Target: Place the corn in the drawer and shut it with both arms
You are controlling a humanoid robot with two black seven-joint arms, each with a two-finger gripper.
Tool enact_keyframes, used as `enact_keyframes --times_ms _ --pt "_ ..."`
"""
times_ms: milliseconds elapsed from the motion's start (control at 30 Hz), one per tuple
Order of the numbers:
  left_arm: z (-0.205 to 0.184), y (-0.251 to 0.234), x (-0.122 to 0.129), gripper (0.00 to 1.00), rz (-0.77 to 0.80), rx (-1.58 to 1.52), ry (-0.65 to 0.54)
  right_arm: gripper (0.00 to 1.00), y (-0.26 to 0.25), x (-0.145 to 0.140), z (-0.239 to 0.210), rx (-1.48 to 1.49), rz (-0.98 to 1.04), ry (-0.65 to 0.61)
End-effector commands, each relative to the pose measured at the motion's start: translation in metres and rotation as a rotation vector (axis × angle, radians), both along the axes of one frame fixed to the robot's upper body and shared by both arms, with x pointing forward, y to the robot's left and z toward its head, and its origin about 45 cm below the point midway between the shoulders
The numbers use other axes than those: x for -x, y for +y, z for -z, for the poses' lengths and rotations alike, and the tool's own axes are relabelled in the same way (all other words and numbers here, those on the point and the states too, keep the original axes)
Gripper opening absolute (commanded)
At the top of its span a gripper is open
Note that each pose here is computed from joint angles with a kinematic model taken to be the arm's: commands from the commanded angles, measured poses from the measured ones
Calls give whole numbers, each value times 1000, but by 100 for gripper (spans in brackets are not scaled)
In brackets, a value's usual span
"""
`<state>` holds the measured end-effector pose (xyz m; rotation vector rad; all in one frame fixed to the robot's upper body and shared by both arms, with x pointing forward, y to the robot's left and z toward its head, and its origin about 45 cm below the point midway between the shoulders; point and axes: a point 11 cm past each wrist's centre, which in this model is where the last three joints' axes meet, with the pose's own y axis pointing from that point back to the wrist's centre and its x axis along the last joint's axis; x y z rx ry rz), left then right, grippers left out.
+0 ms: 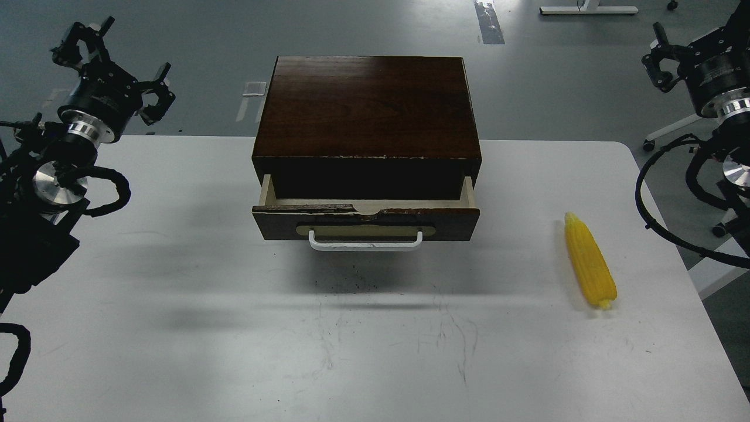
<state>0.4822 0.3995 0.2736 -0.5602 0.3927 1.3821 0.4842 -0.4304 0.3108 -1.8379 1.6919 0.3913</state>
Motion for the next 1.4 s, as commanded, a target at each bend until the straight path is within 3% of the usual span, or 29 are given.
enact_keyframes --times_ms 0,300,433,667,867,933,1100,1367 --pt "-2 4 1 98 -6 -8 -2 100 -2 1 1 -3 7 -3" --pt "3 14 3 98 -43 -2 5 100 -4 1 -7 74 -17 11" --pt "11 27 5 98 -93 1 27 100 -38 4 -67 290 7 -15" --pt "20 9 2 98 -61 14 40 100 -6 -8 -97 757 -143 71" --pt "19 8 1 98 -64 25 34 100 15 -3 -80 1117 -293 164" --pt "19 9 1 98 -61 19 41 100 27 9 -57 1356 -425 247" --pt "19 10 2 98 -61 13 41 100 40 32 -20 1702 -621 307" --pt "18 11 2 98 -65 11 38 100 29 68 68 1933 -791 410"
